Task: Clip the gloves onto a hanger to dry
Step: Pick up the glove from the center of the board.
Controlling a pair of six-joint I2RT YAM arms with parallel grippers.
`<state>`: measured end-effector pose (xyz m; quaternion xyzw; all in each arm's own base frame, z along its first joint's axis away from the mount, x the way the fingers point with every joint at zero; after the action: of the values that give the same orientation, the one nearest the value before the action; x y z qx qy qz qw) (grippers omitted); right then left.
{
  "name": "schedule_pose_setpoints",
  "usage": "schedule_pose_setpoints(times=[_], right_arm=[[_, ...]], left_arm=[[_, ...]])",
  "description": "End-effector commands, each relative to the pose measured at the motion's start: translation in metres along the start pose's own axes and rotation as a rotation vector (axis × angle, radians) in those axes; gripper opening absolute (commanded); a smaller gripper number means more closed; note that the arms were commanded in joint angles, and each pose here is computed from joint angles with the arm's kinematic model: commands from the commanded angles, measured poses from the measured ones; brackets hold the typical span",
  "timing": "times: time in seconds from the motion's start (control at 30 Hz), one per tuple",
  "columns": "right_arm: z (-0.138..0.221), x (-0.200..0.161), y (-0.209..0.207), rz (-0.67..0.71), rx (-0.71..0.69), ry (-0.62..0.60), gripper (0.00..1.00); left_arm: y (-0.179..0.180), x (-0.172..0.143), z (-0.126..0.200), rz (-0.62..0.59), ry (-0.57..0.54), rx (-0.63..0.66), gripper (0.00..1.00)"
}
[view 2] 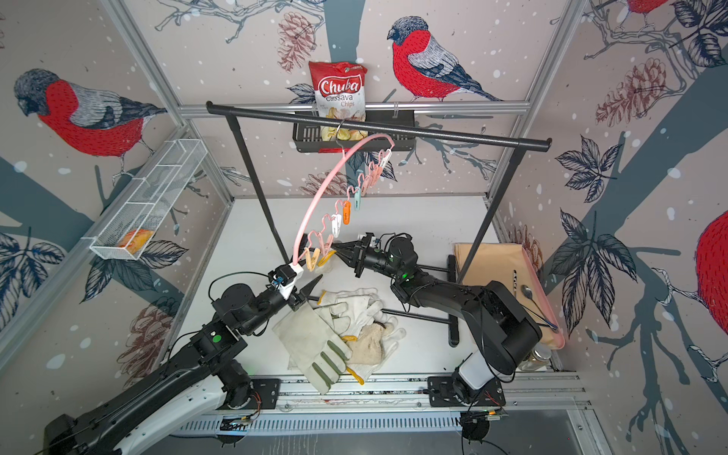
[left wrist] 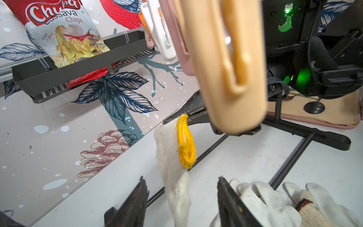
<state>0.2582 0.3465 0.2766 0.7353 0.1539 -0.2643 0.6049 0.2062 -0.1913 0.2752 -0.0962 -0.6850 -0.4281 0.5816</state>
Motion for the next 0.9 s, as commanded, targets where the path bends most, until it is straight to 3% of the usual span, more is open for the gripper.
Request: schedule_pose_setpoints(times=[0.0, 0.47, 0.87], right_arm=[[-0.003, -0.012, 0.012, 0.013, 0.057, 0.048, 0.00], [-0.006, -0.012, 0.006, 0.002, 0.056, 0.057, 0.00], [-0.011, -0.015, 0.002, -0.008, 0.058, 0.073, 0.00]], left_arm=[[0.008, 0.016, -0.002, 0.027, -0.067, 0.037, 0.52], [0.012, 0.015, -0.010, 0.065, -0.061, 0.059, 0.25], [0.012, 0.012, -0.013, 0.064, -0.057, 0.070, 0.19]])
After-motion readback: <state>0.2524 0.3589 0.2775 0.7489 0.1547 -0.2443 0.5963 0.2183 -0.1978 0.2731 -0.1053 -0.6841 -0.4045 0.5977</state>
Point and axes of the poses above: each gripper's point midway between its finger pads, its own z axis back along the fingers, its own y axis along the line the jaws close on, x = y × z, the point moved 3 cm from there along z, back along the fingers, and after that the axes turned 12 degrees about -z, right-handed, at the moved point
